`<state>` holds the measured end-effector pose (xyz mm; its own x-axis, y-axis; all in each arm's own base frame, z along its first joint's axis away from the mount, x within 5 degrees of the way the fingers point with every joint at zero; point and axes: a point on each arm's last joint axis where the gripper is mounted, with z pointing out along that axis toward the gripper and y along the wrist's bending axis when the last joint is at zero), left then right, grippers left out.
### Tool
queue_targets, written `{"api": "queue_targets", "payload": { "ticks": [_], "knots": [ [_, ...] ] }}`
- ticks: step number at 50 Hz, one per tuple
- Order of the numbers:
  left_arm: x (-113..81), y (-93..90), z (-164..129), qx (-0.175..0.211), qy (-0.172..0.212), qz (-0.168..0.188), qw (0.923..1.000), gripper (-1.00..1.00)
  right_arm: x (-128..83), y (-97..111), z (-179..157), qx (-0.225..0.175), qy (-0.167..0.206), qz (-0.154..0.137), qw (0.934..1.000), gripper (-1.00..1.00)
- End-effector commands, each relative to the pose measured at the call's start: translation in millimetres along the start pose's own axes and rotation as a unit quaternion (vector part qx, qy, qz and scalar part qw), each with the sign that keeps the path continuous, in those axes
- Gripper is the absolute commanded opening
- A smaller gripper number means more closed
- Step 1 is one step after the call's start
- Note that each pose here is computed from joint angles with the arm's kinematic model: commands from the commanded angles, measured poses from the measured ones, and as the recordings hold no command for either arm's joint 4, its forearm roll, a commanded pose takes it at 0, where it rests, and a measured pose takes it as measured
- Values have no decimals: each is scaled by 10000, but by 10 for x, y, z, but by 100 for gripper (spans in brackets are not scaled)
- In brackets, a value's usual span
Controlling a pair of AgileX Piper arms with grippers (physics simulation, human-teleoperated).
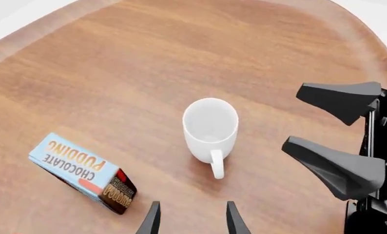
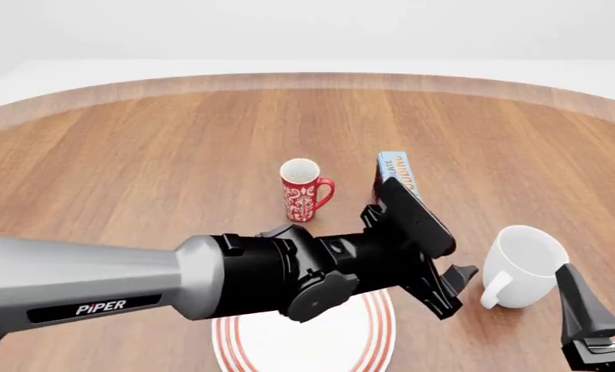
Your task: Pick up the white mug and put it on the plate, and put the chocolate pudding to the right of the plate.
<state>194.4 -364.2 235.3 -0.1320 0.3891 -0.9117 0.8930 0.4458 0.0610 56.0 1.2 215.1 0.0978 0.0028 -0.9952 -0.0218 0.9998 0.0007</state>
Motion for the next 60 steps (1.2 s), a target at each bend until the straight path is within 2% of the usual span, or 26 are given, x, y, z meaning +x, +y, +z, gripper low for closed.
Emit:
{"api": "queue_targets", "payload": {
  "ticks": [1,11,38,60],
  "knots": [
    [-9,-2,108,11,119,66,9999,100,0,1,0,-8,-3,4,10000,100],
    [-17,13,161,3,197,106,9997,100,0,1,0,-9,-2,4,10000,100],
    [40,-189,350,226,476,210,9984,100,0,1,0,-9,-3,1,10000,100],
    [-4,-177,488,221,579,260,9977,100,0,1,0,-9,-4,3,10000,100]
  ]
}}
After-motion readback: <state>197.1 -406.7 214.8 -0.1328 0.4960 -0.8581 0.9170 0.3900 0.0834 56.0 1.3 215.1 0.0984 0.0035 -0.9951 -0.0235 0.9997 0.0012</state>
